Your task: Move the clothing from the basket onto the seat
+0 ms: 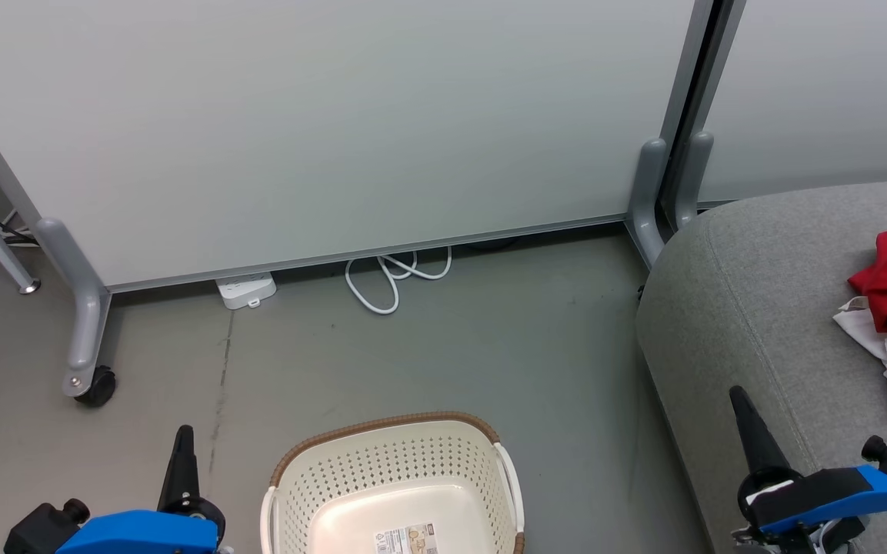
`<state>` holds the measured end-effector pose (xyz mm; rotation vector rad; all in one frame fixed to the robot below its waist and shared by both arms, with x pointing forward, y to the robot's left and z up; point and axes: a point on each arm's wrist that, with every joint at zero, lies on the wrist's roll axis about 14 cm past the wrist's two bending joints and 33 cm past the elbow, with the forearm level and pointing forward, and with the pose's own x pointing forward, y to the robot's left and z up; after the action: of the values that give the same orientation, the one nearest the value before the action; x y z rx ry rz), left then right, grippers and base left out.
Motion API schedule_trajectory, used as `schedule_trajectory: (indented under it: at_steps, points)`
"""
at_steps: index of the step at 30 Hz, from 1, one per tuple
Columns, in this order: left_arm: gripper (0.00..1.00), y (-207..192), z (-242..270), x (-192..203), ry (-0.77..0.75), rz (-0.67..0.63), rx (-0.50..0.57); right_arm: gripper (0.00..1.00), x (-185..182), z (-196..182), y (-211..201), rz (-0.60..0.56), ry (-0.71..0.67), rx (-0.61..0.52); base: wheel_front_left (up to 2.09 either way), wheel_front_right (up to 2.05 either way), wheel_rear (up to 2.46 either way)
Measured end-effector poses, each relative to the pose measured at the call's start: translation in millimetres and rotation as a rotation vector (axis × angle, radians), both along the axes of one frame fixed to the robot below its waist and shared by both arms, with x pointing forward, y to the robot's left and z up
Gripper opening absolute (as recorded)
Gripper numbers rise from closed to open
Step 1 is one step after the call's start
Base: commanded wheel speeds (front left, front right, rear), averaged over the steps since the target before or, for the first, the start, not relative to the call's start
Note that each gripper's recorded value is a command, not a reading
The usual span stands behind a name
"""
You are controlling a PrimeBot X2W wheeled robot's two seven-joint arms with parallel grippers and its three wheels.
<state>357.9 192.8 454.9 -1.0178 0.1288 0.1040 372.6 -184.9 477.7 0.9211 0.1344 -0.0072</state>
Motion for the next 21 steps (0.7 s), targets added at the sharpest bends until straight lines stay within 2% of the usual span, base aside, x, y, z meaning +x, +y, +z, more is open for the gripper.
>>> schedule_trajectory:
  at_steps: [21]
  points:
    - [0.00, 2.3, 16.2, 12.0, -0.044, 0.018, -0.197, 0.00, 6.5, 10.4, -5.0, -0.038, -0.029, 0.229, 0.00, 0.00, 0.00]
